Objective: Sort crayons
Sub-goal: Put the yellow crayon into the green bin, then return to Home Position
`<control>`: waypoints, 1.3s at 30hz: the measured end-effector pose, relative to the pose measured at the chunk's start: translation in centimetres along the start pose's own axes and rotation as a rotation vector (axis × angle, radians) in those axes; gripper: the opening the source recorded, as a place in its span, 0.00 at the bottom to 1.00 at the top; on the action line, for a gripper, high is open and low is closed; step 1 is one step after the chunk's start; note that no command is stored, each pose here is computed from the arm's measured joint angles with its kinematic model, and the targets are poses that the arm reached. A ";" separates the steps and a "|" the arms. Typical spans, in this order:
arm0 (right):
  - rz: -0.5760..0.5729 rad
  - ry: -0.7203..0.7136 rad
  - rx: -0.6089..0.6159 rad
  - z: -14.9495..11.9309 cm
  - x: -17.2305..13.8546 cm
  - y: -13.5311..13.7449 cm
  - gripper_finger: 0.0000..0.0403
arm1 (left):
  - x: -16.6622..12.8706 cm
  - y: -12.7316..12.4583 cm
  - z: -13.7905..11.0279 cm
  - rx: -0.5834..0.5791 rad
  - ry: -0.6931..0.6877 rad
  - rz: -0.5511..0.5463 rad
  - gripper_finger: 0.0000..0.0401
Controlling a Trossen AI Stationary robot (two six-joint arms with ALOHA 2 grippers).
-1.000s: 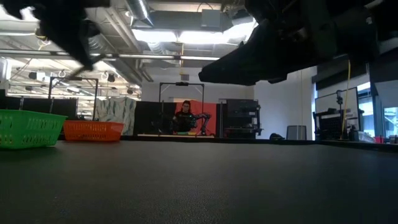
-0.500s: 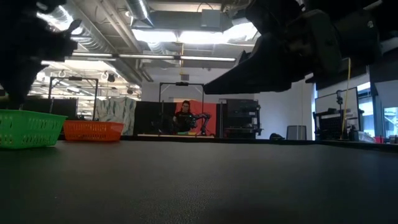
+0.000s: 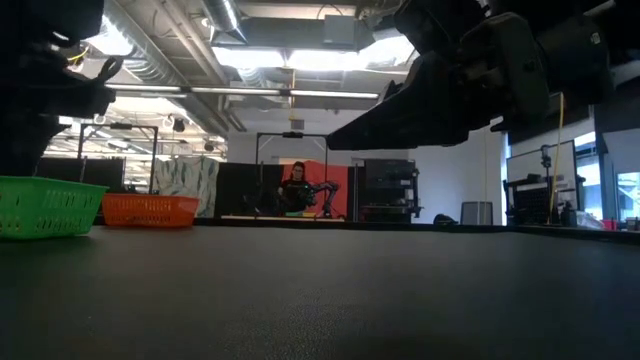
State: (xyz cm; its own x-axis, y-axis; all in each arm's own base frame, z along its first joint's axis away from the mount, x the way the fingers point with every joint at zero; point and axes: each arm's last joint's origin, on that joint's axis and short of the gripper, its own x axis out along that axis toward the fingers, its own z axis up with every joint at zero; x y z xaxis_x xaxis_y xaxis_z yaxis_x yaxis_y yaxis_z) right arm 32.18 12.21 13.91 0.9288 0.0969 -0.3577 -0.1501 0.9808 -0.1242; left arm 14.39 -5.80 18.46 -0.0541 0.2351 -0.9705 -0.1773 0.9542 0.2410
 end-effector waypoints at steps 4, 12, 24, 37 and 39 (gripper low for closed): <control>0.001 0.005 -0.001 0.0 0.0 0.0 0.39 | -0.5 0.1 0.1 -0.008 -0.001 0.014 0.23; -0.021 0.042 -0.009 1.8 -1.8 -1.0 0.39 | -3.8 0.1 2.2 0.055 -0.218 0.047 0.25; -0.011 0.246 0.067 2.6 -5.8 -9.2 0.22 | -4.4 3.8 7.2 0.223 -0.599 -0.076 0.25; -0.084 0.076 0.159 -2.3 -11.1 -13.1 0.03 | -3.7 7.1 4.5 0.115 -1.146 -0.258 0.14; -0.102 0.011 0.160 -2.6 -12.1 -12.8 0.03 | -3.1 7.1 3.8 0.084 -1.239 -0.259 0.12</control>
State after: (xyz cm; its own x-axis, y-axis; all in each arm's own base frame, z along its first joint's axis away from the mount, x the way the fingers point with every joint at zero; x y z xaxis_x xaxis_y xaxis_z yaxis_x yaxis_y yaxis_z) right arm 21.98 -1.96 17.43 0.9324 -0.0054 -0.3614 0.0012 0.9999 -0.0119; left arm 17.05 0.91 23.15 0.9333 0.0123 -0.3589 0.0199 0.9961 0.0861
